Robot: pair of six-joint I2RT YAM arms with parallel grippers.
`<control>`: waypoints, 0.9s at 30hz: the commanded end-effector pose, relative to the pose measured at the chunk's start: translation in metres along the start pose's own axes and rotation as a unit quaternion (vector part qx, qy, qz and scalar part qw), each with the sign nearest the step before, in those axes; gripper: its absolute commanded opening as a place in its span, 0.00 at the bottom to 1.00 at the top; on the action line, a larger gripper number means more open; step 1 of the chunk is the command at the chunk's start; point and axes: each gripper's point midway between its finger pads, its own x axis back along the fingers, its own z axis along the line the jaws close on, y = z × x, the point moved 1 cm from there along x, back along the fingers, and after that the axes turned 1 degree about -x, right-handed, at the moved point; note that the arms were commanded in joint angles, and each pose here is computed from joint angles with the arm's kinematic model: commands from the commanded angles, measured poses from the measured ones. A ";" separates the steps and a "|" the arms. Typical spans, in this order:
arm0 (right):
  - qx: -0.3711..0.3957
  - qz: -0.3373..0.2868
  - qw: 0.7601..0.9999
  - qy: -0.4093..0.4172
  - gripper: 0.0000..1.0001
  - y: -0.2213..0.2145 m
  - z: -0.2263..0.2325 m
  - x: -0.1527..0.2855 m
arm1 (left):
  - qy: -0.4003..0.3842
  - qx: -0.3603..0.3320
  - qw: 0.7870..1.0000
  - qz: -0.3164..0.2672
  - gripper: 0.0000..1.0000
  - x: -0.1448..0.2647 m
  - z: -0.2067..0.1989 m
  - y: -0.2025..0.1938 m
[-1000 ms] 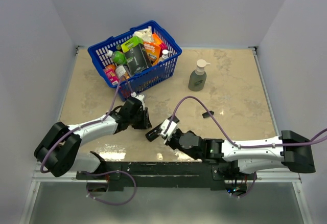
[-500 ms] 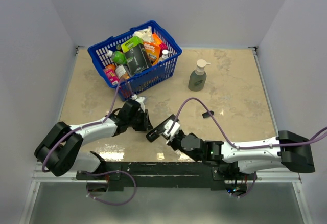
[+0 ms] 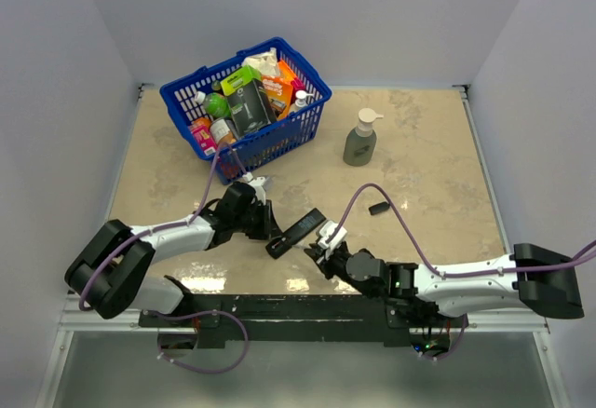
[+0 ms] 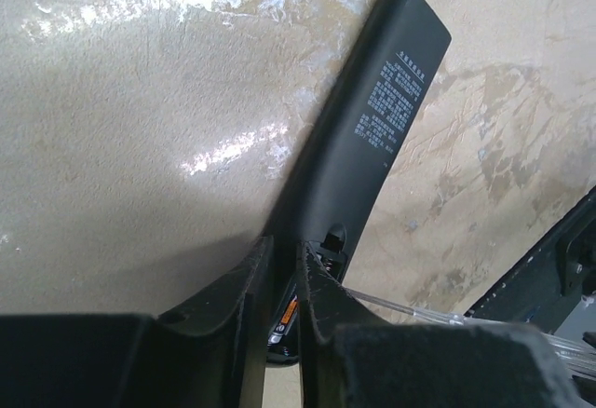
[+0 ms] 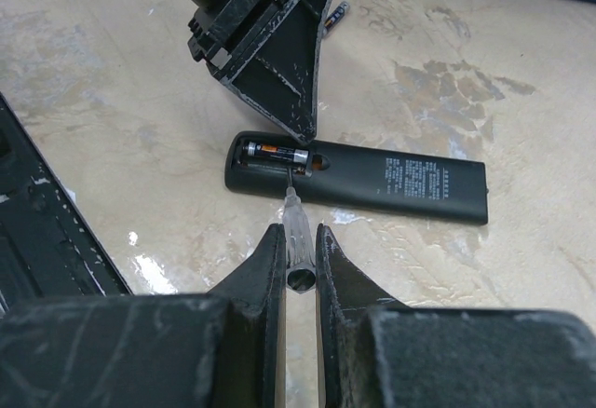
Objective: Unload the batteries from the remote control
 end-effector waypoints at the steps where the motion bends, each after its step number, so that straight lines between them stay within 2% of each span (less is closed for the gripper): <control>1: -0.037 -0.005 0.999 0.003 0.00 -0.008 0.001 0.002 | 0.013 0.008 0.999 0.036 0.20 -0.003 0.011 -0.022; 9: -0.040 0.005 0.999 0.009 0.00 -0.013 0.003 0.003 | 0.029 0.011 0.999 0.035 0.19 -0.002 0.017 -0.023; 20: -0.028 0.054 0.998 0.008 0.00 -0.044 0.016 -0.001 | 0.040 0.022 0.999 0.029 0.19 0.002 0.021 -0.026; 27: -0.031 0.054 0.998 0.003 0.00 -0.042 0.018 -0.001 | 0.047 0.024 0.998 0.026 0.20 0.004 0.025 -0.029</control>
